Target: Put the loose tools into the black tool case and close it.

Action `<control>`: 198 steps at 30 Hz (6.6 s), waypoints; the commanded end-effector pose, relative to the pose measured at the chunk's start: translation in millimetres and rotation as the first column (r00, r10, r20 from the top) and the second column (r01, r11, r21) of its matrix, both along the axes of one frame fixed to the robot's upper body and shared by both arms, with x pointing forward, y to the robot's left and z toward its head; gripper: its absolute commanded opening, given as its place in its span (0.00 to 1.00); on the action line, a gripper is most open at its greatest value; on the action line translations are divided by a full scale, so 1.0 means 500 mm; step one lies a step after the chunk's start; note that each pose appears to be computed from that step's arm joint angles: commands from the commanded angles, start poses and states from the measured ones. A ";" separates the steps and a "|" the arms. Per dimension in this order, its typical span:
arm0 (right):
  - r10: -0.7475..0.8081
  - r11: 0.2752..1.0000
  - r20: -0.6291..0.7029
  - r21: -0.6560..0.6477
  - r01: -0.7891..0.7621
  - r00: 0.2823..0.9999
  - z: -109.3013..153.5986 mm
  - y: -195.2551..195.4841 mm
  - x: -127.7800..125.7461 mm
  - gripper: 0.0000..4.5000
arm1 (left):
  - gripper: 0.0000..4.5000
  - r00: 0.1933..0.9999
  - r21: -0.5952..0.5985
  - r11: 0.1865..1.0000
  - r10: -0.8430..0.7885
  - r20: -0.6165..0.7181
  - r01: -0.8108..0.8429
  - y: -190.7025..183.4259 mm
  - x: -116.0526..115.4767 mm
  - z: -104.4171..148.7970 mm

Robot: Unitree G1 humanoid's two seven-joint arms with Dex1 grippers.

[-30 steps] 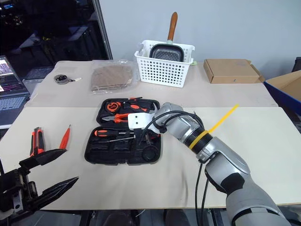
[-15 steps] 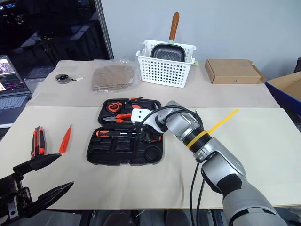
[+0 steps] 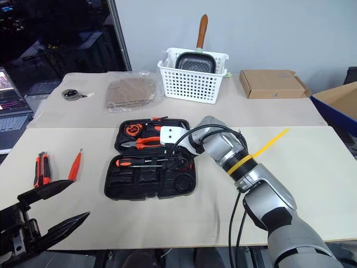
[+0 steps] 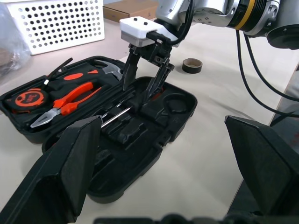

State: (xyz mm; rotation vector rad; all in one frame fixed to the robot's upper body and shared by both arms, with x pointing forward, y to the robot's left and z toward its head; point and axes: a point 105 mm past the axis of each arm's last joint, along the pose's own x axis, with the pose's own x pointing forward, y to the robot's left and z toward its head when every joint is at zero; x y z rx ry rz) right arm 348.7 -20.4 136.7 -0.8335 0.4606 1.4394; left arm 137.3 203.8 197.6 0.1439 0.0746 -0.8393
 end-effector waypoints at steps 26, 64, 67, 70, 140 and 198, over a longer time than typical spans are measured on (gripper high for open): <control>-0.332 0.832 0.044 0.484 0.270 0.942 -0.033 0.005 -0.034 0.01 | 1.00 0.999 0.025 0.999 -0.024 -0.022 0.024 0.032 -0.006 -0.026; 0.101 0.677 0.028 0.730 -0.089 0.994 0.121 -0.024 -0.189 0.76 | 1.00 0.741 0.056 0.774 0.622 -0.252 -0.630 0.154 0.111 -0.119; 0.141 0.661 0.039 0.740 -0.123 0.989 0.144 -0.029 -0.204 0.97 | 1.00 0.673 0.071 0.715 0.683 -0.284 -0.695 0.179 0.136 -0.119; 0.165 0.627 0.062 0.764 -0.153 0.984 0.180 -0.032 -0.209 1.00 | 1.00 0.568 0.147 0.628 0.763 -0.309 -0.764 0.212 0.158 -0.122; -0.230 0.790 0.040 0.591 0.163 0.972 0.077 -0.187 -0.234 1.00 | 0.10 0.849 0.648 0.549 -0.321 -0.420 0.528 -0.079 0.325 -0.156; -0.167 0.818 0.061 0.566 0.104 0.984 0.070 -0.192 -0.232 1.00 | 0.11 0.976 0.228 0.951 -0.188 -0.110 0.209 -0.100 0.302 -0.097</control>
